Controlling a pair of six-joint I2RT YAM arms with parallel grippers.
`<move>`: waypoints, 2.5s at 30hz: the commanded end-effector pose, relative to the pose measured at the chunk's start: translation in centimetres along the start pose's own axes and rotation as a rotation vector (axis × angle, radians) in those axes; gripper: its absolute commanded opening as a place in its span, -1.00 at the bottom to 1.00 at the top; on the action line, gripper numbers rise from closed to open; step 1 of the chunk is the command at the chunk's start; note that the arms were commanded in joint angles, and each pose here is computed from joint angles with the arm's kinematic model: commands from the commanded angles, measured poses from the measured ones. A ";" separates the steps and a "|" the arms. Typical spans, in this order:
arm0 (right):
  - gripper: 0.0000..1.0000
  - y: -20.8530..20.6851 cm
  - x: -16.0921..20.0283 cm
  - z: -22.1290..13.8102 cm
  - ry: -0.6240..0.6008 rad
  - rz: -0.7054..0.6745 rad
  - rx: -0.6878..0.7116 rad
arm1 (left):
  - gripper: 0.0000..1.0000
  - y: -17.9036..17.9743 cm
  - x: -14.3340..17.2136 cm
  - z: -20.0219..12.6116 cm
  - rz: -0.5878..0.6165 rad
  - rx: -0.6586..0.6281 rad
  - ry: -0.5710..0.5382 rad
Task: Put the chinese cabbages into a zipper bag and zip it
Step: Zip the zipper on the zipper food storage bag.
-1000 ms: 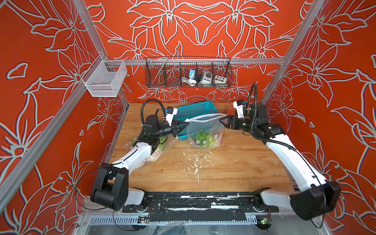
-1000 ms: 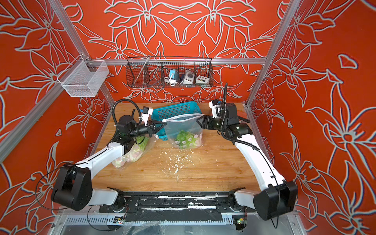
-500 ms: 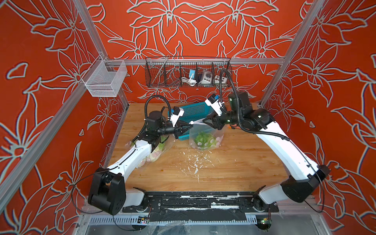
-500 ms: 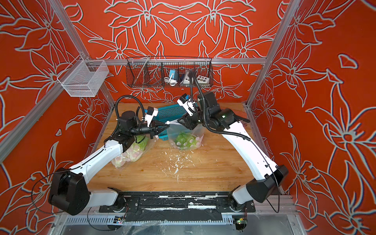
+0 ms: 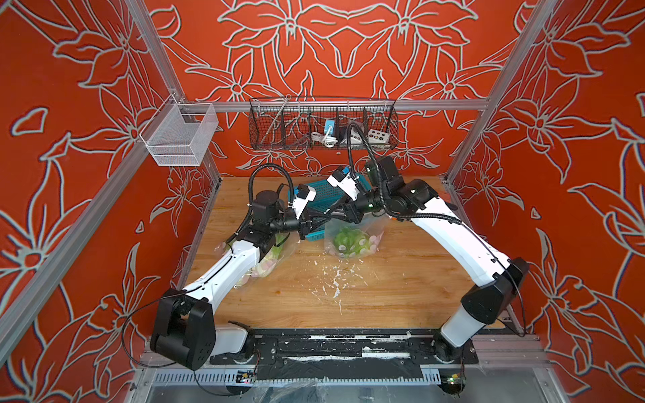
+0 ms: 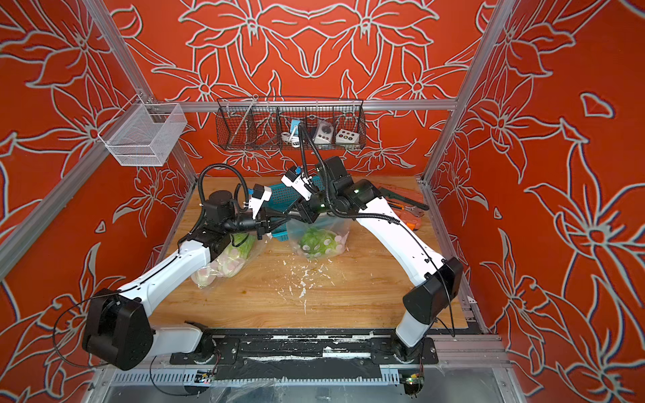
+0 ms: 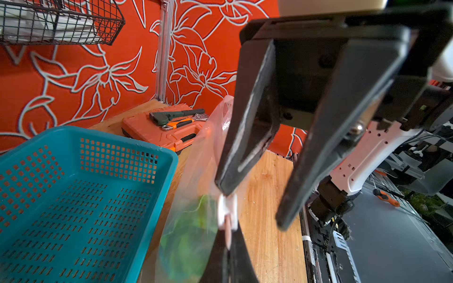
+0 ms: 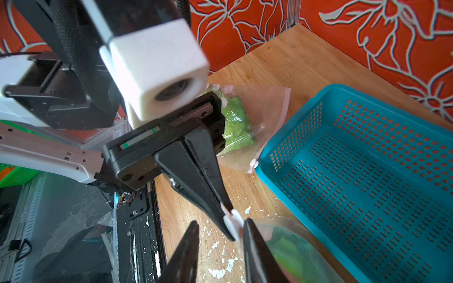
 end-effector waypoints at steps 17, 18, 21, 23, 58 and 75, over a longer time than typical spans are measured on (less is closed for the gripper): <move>-0.26 -0.7 -0.4 0.5 0.052 -0.045 0.013 | -1.00 -2.6 0.4 -1.0 0.110 0.093 0.002; -0.23 -0.6 -0.4 0.4 0.055 -0.050 0.016 | -1.00 -2.7 0.4 -1.0 0.116 0.093 0.005; -0.23 0.0 0.1 0.4 0.069 -0.060 -0.041 | -1.00 -2.8 0.5 -1.2 0.136 0.086 0.007; -0.23 0.3 0.6 0.6 0.070 -0.050 -0.083 | -1.00 -2.9 0.5 -1.3 0.143 0.086 0.005; -0.63 -0.2 1.7 2.0 0.111 -0.015 -0.133 | -1.00 -1.6 0.0 -1.0 0.118 0.017 -0.034; -0.96 -0.4 2.9 -1.0 0.128 -0.088 0.119 | -1.00 0.7 0.4 -3.7 0.043 -0.229 -0.119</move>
Point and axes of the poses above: each gripper's point midway between its finger pads, its own z axis out along the fingers, its own y axis along the line the jaws close on, x = y × z, the point moved 8 cm from there along -z, back along the fingers, and after that the axes turned 5 degrees about -z, right-handed, at the moved point
